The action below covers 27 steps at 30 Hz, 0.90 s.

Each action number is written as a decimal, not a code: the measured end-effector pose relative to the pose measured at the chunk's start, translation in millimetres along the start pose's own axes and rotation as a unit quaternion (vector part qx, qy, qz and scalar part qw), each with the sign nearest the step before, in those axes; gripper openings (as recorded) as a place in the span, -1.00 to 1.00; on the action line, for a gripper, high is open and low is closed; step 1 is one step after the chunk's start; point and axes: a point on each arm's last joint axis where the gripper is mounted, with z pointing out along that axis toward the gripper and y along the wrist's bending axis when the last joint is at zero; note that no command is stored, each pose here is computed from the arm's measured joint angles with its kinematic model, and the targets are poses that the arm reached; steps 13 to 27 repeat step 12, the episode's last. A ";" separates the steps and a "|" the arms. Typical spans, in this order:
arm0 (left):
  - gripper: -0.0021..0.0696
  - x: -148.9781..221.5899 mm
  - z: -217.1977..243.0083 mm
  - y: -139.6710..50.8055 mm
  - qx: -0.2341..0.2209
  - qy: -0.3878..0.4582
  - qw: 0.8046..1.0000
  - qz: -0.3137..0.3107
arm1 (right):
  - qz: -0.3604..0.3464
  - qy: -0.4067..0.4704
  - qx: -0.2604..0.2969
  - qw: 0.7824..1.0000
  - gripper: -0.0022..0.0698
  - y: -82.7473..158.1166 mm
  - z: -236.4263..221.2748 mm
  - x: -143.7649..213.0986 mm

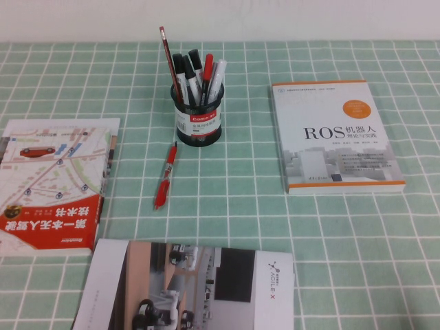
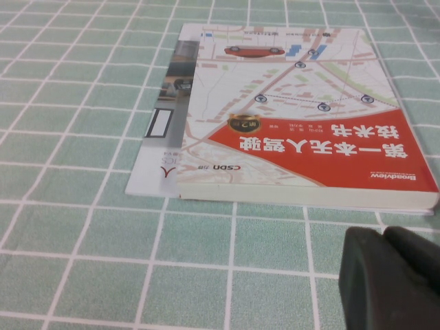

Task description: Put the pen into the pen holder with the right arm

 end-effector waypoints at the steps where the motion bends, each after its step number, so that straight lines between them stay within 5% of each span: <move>1: -0.95 0.0 0.0 0.0 0.000 0.000 1.000 0.000 | 0.000 0.000 0.000 1.000 -0.99 0.0 0.0 0.0; 27: -0.95 0.0 0.0 0.0 0.000 0.000 1.000 0.000 | 0.002 0.000 -0.001 1.000 -0.99 0.1 0.0 0.0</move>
